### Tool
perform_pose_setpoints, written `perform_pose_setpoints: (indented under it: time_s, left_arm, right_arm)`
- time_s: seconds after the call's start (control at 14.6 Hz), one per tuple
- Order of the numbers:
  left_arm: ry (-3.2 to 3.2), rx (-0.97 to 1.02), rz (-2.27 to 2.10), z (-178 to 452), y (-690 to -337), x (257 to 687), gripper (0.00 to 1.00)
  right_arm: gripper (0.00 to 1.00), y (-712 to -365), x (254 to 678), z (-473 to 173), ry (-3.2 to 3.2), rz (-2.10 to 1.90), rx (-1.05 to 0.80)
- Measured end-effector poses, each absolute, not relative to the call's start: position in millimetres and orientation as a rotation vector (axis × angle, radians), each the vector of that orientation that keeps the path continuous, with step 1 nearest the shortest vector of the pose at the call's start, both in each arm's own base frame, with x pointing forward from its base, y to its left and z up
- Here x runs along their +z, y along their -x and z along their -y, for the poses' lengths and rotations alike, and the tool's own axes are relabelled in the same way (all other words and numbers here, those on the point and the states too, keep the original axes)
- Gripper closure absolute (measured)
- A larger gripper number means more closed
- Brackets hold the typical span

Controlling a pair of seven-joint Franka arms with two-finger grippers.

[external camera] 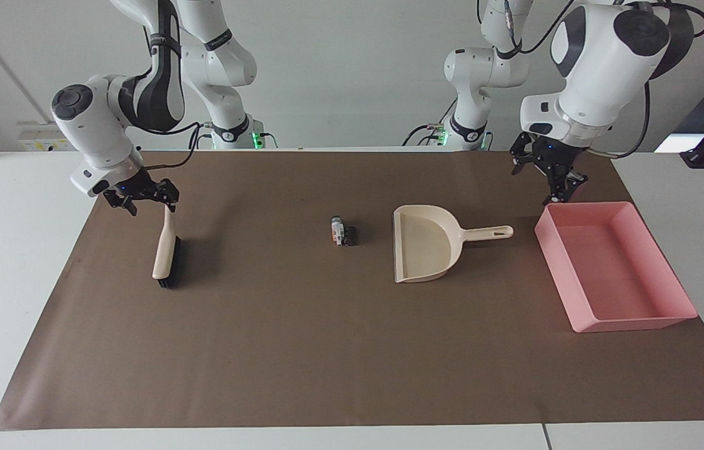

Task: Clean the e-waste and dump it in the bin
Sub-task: 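Grasp the dustpan handle with the left gripper while the right gripper grasps the brush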

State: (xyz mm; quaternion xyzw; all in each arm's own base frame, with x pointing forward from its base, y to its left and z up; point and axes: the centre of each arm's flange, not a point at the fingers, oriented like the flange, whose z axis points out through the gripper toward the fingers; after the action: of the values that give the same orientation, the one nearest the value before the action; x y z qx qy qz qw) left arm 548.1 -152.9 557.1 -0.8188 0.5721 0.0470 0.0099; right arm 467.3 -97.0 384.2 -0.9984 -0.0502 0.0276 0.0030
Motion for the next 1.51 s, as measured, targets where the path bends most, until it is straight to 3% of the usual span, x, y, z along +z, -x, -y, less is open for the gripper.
perform_pose_setpoints:
  time_s: [0.55, 0.89, 1.03, 1.1, 1.17, 1.37, 1.51]
  left_arm:
    - [2.251, 0.253, -1.920, 190.9, -524.7, 433.9, 0.13]
    - [2.051, 0.321, -1.955, 194.3, -508.5, 389.9, 0.15]
    - [1.992, 0.356, -1.934, 202.3, -501.4, 369.4, 0.18]
    - [1.973, 0.372, -1.925, 210.3, -498.0, 357.6, 0.18]
    - [1.959, 0.385, -1.925, 217.8, -495.5, 347.7, 0.21]
    - [1.941, 0.408, -1.934, 227.8, -491.9, 332.6, 0.22]
    - [1.941, 0.408, -1.933, 226.9, -492.4, 332.6, 0.23]
  right_arm:
    - [0.01, -445.7, 343.5, 98.9, 3.118, 0.172, 0.132]
    - [0.10, -442.8, 339.3, 97.6, 3.104, 0.158, 0.140]
    - [0.27, -442.3, 338.7, 97.4, 3.102, 0.160, 0.141]
    - [0.28, -442.2, 338.5, 97.4, 3.102, 0.161, 0.142]
    - [0.36, -442.1, 338.4, 97.4, 3.102, 0.163, 0.142]
    - [0.72, -442.5, 338.4, 95.6, 3.101, 0.167, 0.142]
    - [0.75, -443.4, 339.2, 94.2, 3.097, 0.164, 0.136]
